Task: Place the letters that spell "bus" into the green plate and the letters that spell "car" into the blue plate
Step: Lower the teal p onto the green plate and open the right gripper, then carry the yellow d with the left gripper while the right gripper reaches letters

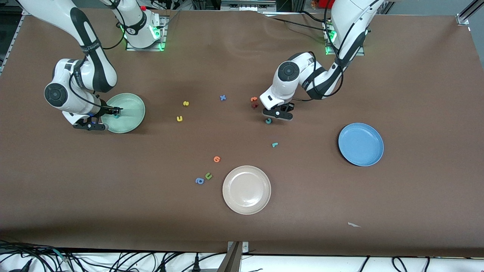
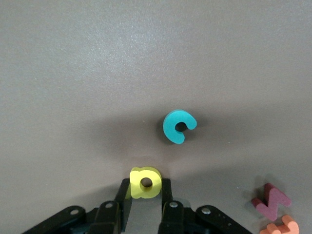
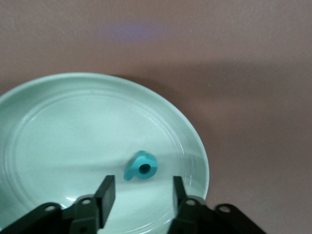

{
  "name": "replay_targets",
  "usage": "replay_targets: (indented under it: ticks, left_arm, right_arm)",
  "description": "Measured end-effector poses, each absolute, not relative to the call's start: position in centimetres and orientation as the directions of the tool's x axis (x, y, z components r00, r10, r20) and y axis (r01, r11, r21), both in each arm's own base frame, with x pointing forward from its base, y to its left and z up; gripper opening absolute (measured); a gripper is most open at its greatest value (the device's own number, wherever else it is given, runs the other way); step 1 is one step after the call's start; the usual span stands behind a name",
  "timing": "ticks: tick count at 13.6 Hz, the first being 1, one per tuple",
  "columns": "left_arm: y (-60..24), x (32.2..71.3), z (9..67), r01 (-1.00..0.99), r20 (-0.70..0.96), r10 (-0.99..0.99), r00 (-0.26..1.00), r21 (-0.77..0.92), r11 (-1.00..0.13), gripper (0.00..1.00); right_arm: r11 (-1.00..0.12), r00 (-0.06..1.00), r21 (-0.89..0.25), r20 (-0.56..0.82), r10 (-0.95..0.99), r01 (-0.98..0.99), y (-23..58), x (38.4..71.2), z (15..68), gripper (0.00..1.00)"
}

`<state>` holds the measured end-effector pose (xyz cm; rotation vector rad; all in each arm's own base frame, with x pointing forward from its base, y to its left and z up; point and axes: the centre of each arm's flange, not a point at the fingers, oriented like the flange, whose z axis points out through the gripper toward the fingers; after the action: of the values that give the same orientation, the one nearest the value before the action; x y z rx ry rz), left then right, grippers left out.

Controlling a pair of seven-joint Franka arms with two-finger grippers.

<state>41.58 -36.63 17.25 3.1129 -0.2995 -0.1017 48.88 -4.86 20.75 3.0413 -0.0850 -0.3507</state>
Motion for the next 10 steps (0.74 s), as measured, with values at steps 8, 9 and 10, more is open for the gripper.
replay_targets:
  ticks: [8, 9, 10]
  left_arm:
    - [-33.7, 44.2, 18.7, -0.160, -0.073, -0.158, 0.985, -0.013, -0.987, 0.29]
    - [-32.3, 45.3, 19.5, -0.162, -0.083, -0.159, 0.984, -0.029, -0.986, 0.29]
    - [-30.9, 46.3, 20.2, -0.163, -0.090, -0.158, 0.983, -0.042, -0.986, 0.29]
  right_arm:
    - [-0.981, 0.964, 0.054, -0.186, -0.191, -0.184, 6.7, 49.0, 25.2, 0.97]
    - [-0.981, 0.962, 0.035, -0.191, -0.196, -0.193, 9.2, 48.6, 25.2, 0.97]
    - [-0.983, 0.964, 0.018, -0.192, -0.184, -0.184, 11.4, 48.3, 25.2, 0.97]
